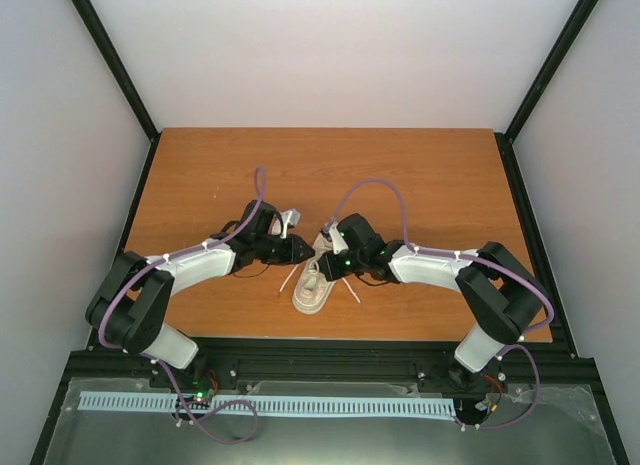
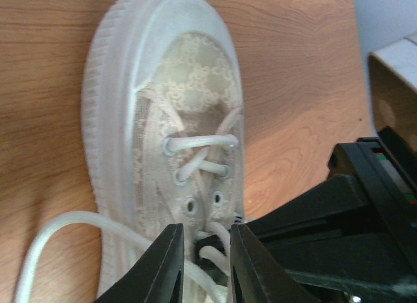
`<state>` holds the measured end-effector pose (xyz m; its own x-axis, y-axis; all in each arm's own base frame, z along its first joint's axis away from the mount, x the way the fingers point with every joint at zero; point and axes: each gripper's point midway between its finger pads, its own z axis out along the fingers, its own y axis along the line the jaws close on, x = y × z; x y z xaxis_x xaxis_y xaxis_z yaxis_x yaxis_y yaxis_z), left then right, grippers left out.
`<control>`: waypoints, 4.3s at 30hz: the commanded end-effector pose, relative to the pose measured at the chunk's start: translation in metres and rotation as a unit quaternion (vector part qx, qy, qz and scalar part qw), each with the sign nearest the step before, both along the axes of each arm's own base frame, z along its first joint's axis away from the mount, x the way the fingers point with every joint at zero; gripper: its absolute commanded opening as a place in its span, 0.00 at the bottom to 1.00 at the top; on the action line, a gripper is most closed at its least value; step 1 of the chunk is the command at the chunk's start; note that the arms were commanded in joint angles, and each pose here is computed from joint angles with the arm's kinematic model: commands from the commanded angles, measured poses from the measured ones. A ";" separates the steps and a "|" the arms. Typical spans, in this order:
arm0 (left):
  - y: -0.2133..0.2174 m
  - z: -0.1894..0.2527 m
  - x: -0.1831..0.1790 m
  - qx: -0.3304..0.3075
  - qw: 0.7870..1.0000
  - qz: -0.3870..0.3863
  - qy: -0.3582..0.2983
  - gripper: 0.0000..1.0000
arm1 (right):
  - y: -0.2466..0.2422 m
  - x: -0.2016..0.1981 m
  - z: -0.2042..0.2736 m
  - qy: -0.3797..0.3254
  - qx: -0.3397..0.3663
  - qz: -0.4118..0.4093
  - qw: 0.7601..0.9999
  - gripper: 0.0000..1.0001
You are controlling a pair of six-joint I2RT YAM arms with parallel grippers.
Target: Tie the shoes
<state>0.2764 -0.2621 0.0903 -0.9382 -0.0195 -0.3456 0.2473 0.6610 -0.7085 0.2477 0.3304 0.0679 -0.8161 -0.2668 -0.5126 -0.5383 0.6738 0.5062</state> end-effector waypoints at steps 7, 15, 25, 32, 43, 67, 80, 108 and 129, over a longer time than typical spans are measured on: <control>0.006 -0.008 0.003 0.015 1.000 0.020 0.015 0.23 | -0.001 -0.002 -0.001 -0.004 -0.005 0.003 1.000 0.03; -0.004 0.004 -0.002 -0.013 1.000 -0.017 0.005 0.23 | 0.000 -0.002 -0.004 -0.001 -0.006 0.005 1.000 0.03; 0.000 -0.006 -0.003 0.001 1.000 -0.009 0.019 0.22 | 0.000 -0.002 -0.004 0.000 -0.006 0.004 1.000 0.03; 0.004 -0.011 -0.003 0.015 1.000 0.000 0.025 0.22 | 0.001 -0.002 -0.004 0.001 -0.006 0.005 1.000 0.03; -0.005 -0.001 -0.008 -0.016 0.999 -0.025 0.019 0.23 | 0.003 -0.001 -0.004 0.003 -0.006 0.006 1.000 0.03; -0.015 -0.005 -0.015 -0.052 0.997 -0.047 0.039 0.18 | 0.004 0.000 -0.002 0.002 -0.004 0.007 1.000 0.03; -0.007 -0.012 -0.018 -0.039 0.997 -0.013 0.063 0.17 | 0.004 0.001 -0.001 0.001 -0.004 0.006 1.000 0.03; 0.003 -0.019 -0.011 -0.024 0.996 0.037 0.073 0.21 | 0.003 -0.001 -0.002 0.001 -0.004 0.008 1.000 0.03; 0.018 -0.021 -0.001 0.000 0.993 0.101 0.062 0.35 | 0.003 -0.002 -0.001 -0.001 -0.004 0.013 1.000 0.03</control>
<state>0.2718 -0.2499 0.0668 -0.9612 -0.1747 -0.2134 0.0416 0.6731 -0.7384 0.2460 0.3307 0.0663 -0.8187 -0.2744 -0.5044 -0.5388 0.6708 0.5096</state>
